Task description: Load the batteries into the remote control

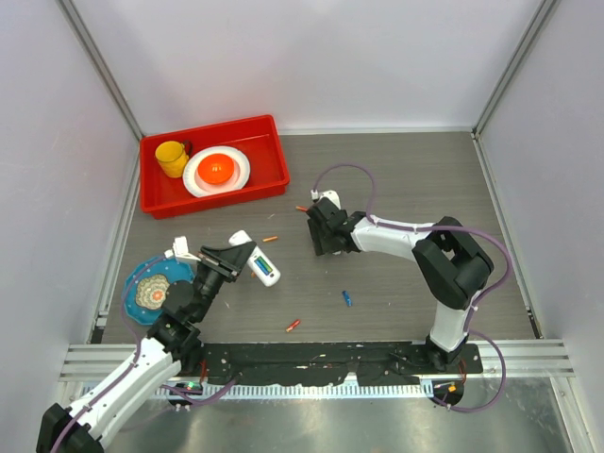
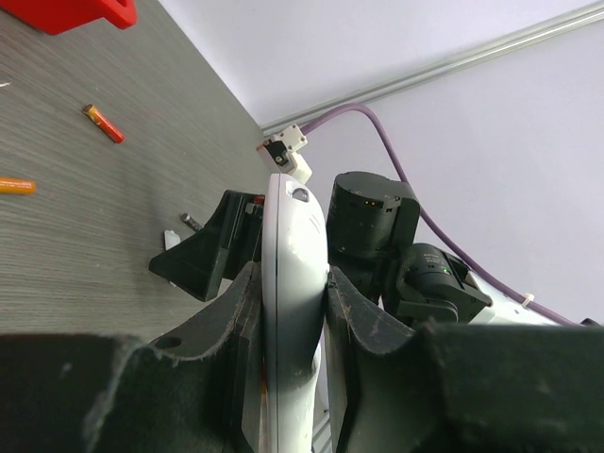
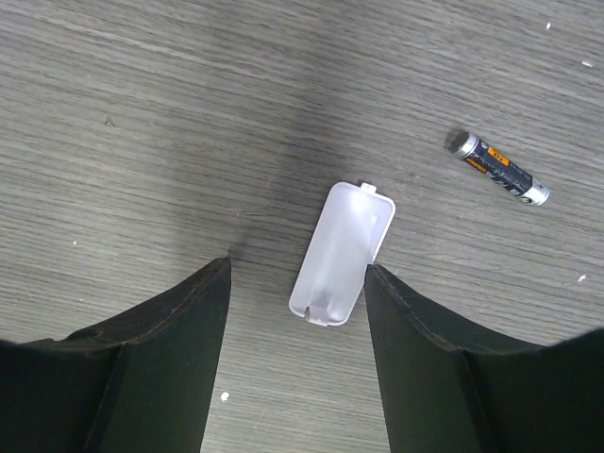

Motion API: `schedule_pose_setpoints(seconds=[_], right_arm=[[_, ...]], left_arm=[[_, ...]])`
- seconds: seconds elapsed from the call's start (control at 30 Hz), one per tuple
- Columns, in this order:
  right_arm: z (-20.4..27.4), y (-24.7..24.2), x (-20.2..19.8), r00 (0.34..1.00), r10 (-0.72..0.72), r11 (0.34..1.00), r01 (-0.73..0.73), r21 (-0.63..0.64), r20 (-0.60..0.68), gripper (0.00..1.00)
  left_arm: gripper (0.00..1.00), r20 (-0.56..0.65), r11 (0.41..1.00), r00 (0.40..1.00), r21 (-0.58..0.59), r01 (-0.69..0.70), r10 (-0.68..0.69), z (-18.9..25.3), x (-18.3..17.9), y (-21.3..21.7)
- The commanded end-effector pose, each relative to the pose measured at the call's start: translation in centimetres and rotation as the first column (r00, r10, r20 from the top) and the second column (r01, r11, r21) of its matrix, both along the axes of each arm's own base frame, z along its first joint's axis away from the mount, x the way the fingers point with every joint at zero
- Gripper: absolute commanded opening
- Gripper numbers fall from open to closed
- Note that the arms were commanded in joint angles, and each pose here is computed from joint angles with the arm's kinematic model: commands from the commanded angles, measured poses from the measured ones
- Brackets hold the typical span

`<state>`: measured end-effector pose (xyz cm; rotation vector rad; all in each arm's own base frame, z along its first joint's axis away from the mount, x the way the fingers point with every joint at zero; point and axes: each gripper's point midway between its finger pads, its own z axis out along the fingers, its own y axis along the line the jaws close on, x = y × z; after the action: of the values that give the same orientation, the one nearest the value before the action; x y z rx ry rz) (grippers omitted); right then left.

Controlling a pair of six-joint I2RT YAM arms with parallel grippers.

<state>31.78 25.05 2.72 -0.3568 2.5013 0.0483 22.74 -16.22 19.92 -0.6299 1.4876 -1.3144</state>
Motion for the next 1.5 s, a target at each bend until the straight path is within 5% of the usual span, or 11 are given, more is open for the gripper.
schedule_pose_setpoints(seconds=[0.0, 1.47], right_arm=[[-0.3, -0.3, 0.4, 1.000, -0.024, 1.000, 0.024, 0.006, 0.012, 0.64], [2.7, 0.6, 0.8, 0.995, -0.036, 0.995, 0.028, 0.098, 0.088, 0.64]], left_arm=[[0.00, 0.009, 1.000, 1.000, -0.005, -0.012, 0.013, -0.7, 0.1, 0.3], [0.00, 0.004, 1.000, 1.000, -0.011, -0.005, 0.005, -0.7, 0.2, 0.0]])
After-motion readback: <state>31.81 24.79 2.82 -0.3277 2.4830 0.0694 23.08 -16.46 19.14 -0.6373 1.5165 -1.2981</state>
